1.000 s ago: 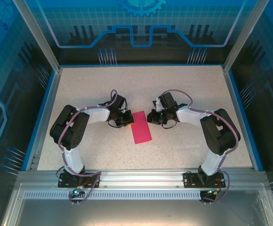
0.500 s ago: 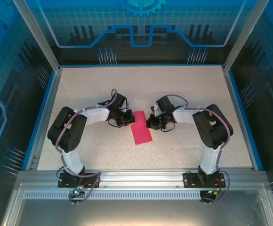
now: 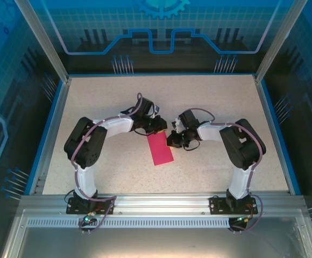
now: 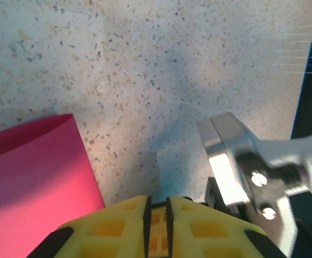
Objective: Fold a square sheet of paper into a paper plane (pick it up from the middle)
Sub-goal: First fold in half a square sheet of paper at the center of the table.
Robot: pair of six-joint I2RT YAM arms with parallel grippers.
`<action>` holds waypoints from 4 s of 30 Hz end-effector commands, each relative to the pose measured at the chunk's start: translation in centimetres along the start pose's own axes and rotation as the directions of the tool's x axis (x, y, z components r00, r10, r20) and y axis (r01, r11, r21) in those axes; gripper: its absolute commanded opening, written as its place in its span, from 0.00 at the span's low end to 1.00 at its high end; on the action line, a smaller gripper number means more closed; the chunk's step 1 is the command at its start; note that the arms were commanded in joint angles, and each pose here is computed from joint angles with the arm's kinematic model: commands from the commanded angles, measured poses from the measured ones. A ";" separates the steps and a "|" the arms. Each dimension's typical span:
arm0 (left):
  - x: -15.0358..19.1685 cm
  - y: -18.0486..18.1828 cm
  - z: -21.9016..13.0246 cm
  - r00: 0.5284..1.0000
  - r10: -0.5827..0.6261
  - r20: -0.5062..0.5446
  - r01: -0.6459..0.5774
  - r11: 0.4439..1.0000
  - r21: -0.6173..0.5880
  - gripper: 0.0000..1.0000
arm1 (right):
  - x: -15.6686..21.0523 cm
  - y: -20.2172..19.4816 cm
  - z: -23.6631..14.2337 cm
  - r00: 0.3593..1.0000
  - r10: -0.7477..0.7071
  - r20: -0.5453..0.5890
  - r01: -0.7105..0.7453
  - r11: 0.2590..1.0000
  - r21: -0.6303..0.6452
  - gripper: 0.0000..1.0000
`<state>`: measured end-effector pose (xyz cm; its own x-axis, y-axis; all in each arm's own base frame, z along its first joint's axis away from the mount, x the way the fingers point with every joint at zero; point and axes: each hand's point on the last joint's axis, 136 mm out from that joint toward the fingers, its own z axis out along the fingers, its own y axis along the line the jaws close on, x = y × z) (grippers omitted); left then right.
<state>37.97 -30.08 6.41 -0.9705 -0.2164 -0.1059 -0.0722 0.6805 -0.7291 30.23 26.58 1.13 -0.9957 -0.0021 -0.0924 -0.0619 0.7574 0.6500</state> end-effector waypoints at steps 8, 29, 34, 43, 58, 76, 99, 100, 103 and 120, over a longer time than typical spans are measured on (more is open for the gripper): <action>0.0 2.8 2.7 0.999 -0.025 -0.024 0.023 0.997 -0.076 0.08 | 2.4 -2.3 1.2 0.997 0.043 -0.067 -0.039 0.998 0.052 0.03; 0.2 6.5 3.5 1.000 -0.025 -0.015 0.021 0.979 -0.203 0.05 | 6.7 -1.6 -0.3 0.988 0.021 -0.151 -0.027 0.999 -0.038 0.04; 0.4 6.7 3.5 1.000 -0.027 -0.016 0.023 0.978 -0.207 0.05 | 8.6 -2.5 -0.6 0.983 0.039 -0.177 -0.043 0.999 -0.017 0.04; 0.5 6.8 3.6 0.999 -0.026 -0.017 0.022 0.978 -0.208 0.05 | 12.4 -3.0 -1.0 0.972 0.025 -0.232 -0.023 1.000 0.009 0.04; 0.6 6.3 3.6 0.999 -0.025 -0.031 0.019 0.982 -0.187 0.05 | 7.5 2.0 -5.2 0.998 -0.069 -0.003 0.069 0.997 -0.027 0.05; 0.8 5.8 3.3 0.999 -0.032 -0.041 0.024 0.984 -0.176 0.05 | 1.1 3.1 -0.5 0.999 -0.051 -0.015 0.051 0.997 -0.052 0.05; -2.6 5.4 1.9 1.000 0.015 0.023 -0.011 0.985 -0.172 0.06 | 8.7 -4.4 0.8 0.977 0.061 -0.204 -0.036 0.991 0.128 0.04; -3.0 5.4 1.8 0.999 0.017 0.030 -0.012 0.985 -0.172 0.06 | 9.1 -4.5 0.7 0.976 0.066 -0.208 -0.040 0.991 0.128 0.04; -3.8 5.6 1.5 0.999 0.021 0.039 -0.014 0.984 -0.178 0.06 | 10.0 -5.0 0.6 0.972 0.082 -0.218 -0.054 0.990 0.133 0.04; -1.4 -0.5 -1.1 0.994 0.105 0.004 -0.105 0.994 -0.034 0.10 | 7.5 -1.9 0.0 0.989 0.036 -0.144 -0.031 0.999 0.038 0.04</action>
<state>40.98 -28.06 5.17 -0.9648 -0.1995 -0.1715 -0.0419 0.7599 -0.6487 25.18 26.62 0.93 -0.9941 -0.0790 -0.0738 -0.1081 0.7189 0.6866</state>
